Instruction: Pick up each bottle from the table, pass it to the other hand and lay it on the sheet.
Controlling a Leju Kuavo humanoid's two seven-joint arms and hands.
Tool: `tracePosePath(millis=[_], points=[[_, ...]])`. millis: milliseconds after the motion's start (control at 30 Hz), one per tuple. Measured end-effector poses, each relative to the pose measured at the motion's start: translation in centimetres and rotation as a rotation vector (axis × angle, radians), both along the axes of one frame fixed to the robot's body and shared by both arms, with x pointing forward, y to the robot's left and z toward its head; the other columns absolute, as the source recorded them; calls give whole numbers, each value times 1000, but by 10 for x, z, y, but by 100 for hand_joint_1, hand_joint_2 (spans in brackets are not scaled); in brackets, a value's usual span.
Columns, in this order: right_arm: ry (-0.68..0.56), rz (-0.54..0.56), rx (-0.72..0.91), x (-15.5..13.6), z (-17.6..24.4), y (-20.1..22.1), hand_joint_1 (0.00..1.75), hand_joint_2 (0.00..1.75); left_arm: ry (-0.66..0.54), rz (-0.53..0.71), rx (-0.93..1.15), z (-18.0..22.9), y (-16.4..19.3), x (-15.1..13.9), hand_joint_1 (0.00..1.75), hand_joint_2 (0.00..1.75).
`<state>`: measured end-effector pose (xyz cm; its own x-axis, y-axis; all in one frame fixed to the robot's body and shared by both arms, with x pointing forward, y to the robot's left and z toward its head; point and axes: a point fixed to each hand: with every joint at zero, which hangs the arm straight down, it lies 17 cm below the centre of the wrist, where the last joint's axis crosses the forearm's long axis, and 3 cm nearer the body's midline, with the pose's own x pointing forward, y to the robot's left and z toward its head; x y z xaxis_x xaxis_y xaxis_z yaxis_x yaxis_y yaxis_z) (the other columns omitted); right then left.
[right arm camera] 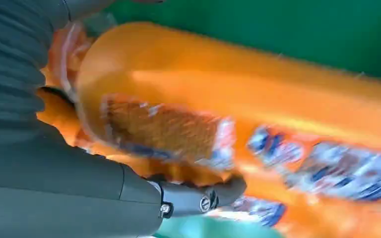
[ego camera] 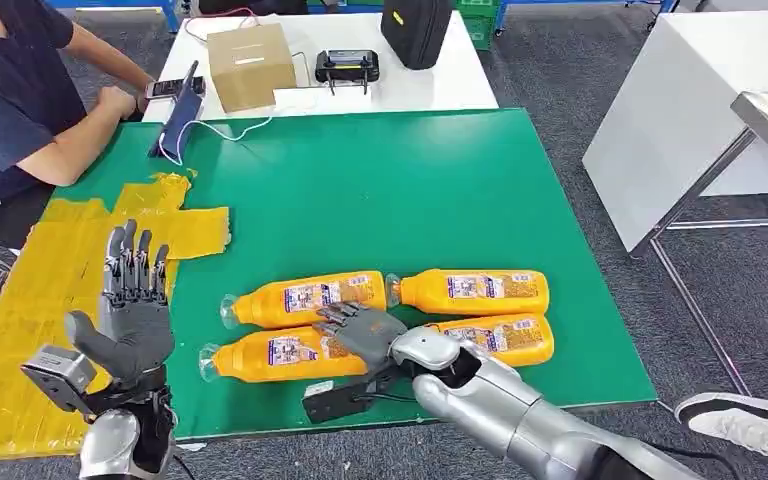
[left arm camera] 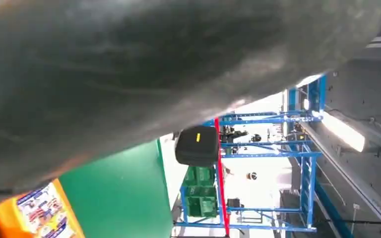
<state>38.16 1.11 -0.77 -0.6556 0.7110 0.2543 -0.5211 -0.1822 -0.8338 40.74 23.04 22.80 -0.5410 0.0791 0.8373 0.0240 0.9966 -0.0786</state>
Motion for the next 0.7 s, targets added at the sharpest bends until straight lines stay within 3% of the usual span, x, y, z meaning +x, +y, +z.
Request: tracePosePath(millis=[133, 433, 467, 500, 700], points=[[19, 36, -55, -17, -20, 3, 0, 175, 6, -5, -10, 0, -2, 4, 0, 0], [-17, 58, -128, -17, -34, 3, 0, 175, 19, -8, -28, 0, -2, 12, 0, 0], [-20, 59, -134, -17, -36, 4, 117, 175, 20, -12, -30, 0, -3, 13, 0, 0], [-22, 57, -141, -17, -38, 4, 173, 175, 21, -14, -31, 1, -4, 14, 0, 0], [-44, 17, -142, -16, -47, 11, 175, 175, 23, -33, -45, 8, -12, 26, 0, 0]])
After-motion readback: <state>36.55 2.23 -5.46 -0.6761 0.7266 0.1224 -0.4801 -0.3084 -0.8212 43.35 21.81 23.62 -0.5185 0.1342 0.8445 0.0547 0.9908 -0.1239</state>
